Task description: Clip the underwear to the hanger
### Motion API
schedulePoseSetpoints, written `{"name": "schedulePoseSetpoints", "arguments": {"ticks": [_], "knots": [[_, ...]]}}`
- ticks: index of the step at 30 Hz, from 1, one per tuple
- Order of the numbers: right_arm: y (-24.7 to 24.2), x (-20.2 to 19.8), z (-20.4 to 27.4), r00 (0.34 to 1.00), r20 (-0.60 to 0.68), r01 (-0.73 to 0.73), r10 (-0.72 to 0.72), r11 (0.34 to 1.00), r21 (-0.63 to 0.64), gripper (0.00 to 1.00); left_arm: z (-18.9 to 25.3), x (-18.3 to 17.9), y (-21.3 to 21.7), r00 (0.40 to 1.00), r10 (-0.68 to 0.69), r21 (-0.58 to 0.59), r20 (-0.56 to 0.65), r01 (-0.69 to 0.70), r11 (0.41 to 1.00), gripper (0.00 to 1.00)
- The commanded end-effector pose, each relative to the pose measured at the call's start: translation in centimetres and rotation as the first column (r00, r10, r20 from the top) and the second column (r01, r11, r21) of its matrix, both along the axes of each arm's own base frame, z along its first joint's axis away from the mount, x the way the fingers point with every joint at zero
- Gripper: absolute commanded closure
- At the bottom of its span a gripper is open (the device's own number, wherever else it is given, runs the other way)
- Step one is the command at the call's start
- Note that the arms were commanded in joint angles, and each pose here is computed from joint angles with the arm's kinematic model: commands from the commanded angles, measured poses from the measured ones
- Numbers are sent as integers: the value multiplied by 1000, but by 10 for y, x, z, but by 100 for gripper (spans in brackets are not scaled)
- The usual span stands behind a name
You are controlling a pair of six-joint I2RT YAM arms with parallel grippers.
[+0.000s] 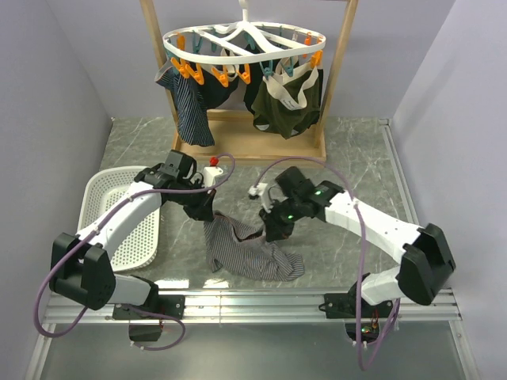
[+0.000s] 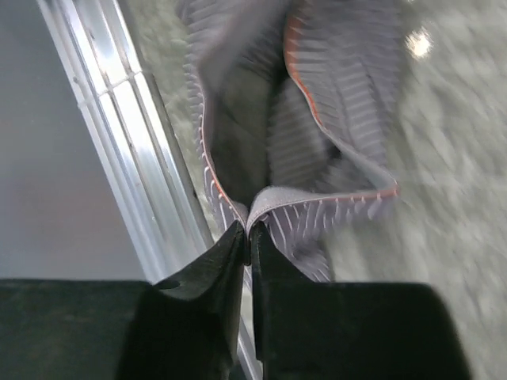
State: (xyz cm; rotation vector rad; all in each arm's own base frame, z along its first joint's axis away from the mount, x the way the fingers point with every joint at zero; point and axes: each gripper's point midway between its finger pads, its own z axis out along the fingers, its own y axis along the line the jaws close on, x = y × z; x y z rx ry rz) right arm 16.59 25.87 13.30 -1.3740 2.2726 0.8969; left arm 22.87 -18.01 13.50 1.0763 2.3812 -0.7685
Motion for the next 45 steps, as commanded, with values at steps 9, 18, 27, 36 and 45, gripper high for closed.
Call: {"name": "schedulePoseSetpoints", "arguments": {"ticks": [9, 18, 27, 36, 45], "knots": [[59, -22, -25, 995, -25, -91, 93, 994, 67, 39, -40, 10, 21, 976, 185, 36, -113, -182, 983, 92], [19, 30, 55, 986, 122, 72, -110, 957, 281, 42, -43, 11, 23, 980, 163, 38, -113, -160, 986, 86], [13, 28, -4, 992, 126, -18, -2, 988, 156, 33, -37, 19, 14, 981, 143, -2, -127, -144, 990, 78], [30, 44, -58, 994, 104, -30, 23, 997, 68, 31, -39, 28, 18, 978, 156, 6, -141, -157, 988, 76], [47, 58, -55, 996, 85, -19, 11, 995, 96, 91, -31, 33, 32, 966, 203, -10, -160, -207, 978, 48]]}}
